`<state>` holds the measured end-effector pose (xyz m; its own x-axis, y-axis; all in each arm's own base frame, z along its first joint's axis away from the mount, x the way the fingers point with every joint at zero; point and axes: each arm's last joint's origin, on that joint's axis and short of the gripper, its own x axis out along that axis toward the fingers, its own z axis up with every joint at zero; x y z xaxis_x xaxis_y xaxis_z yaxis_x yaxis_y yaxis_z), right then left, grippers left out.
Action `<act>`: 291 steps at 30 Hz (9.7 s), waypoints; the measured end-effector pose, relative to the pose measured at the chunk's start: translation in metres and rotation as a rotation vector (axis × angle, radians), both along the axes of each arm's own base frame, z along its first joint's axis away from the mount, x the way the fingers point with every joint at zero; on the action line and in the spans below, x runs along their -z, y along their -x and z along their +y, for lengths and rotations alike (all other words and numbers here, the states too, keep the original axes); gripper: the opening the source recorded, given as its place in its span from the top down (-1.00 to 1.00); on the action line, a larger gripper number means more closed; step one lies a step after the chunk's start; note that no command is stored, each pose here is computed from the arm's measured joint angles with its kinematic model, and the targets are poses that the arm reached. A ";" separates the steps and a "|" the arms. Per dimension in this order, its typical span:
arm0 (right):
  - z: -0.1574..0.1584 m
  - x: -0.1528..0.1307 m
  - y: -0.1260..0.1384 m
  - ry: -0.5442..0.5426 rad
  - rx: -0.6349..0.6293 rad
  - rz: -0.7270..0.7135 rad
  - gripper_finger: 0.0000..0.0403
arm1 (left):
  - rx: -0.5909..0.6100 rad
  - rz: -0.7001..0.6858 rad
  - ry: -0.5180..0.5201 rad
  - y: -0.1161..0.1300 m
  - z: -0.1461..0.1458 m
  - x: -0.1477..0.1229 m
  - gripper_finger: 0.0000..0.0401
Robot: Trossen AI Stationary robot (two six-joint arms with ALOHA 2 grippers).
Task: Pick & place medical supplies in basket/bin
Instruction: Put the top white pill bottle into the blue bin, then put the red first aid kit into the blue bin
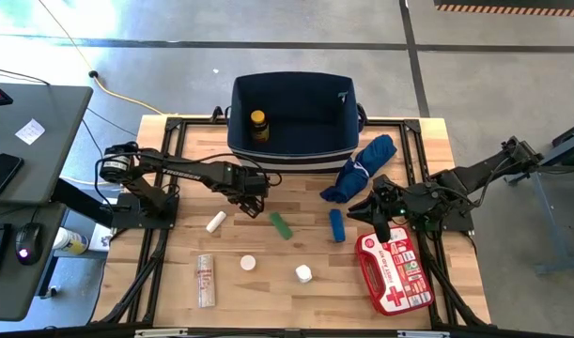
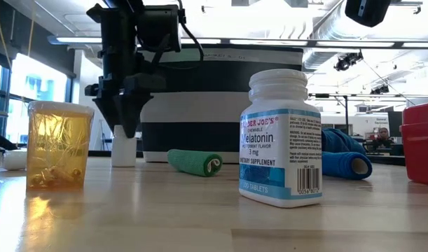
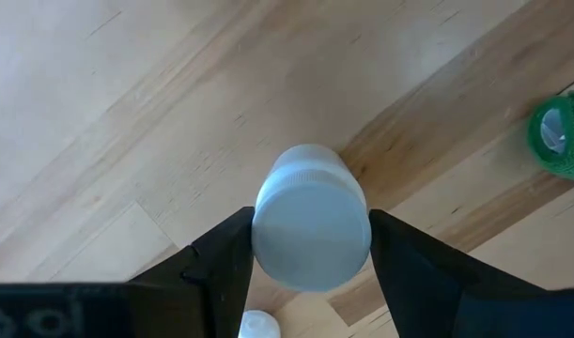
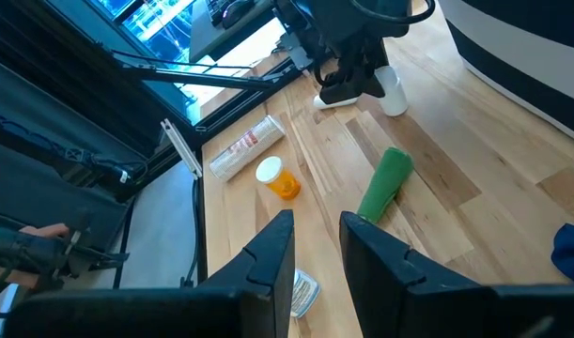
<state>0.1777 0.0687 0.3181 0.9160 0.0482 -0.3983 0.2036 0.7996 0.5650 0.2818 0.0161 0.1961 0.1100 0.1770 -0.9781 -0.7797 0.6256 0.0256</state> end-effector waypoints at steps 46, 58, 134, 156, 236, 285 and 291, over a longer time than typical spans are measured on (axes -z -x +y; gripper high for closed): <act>-0.002 0.000 0.000 -0.013 0.073 -0.010 0.60 | 0.391 -0.589 -0.372 -0.025 0.007 -0.253 0.00; -0.008 -0.001 0.000 -0.049 0.304 -0.059 0.60 | 0.367 -0.382 -0.472 -0.025 0.122 -0.224 0.01; -0.021 0.002 -0.003 -0.160 0.418 -0.037 0.60 | 0.670 0.171 -0.321 -0.094 0.248 -0.027 -0.02; -0.020 0.002 -0.003 -0.150 0.397 -0.032 0.60 | 0.625 0.244 -0.332 -0.090 0.247 -0.029 -0.63; 0.087 0.092 -0.036 -0.699 0.155 0.747 0.01 | 0.555 -0.848 -0.395 0.012 -0.092 -0.325 -0.04; 0.110 0.126 -0.068 -0.452 0.455 1.179 0.01 | 0.556 -1.014 -0.298 0.068 -0.097 -0.262 -0.04; 0.109 0.135 -0.067 -0.460 0.443 1.164 0.07 | 0.546 -1.015 -0.308 0.068 -0.097 -0.262 -0.04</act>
<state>0.2452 0.1777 0.1835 0.0270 0.1767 -0.9839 0.9422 0.3244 0.0842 0.2135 -0.0808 0.4583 0.9424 0.0778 -0.3252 -0.1625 0.9565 -0.2421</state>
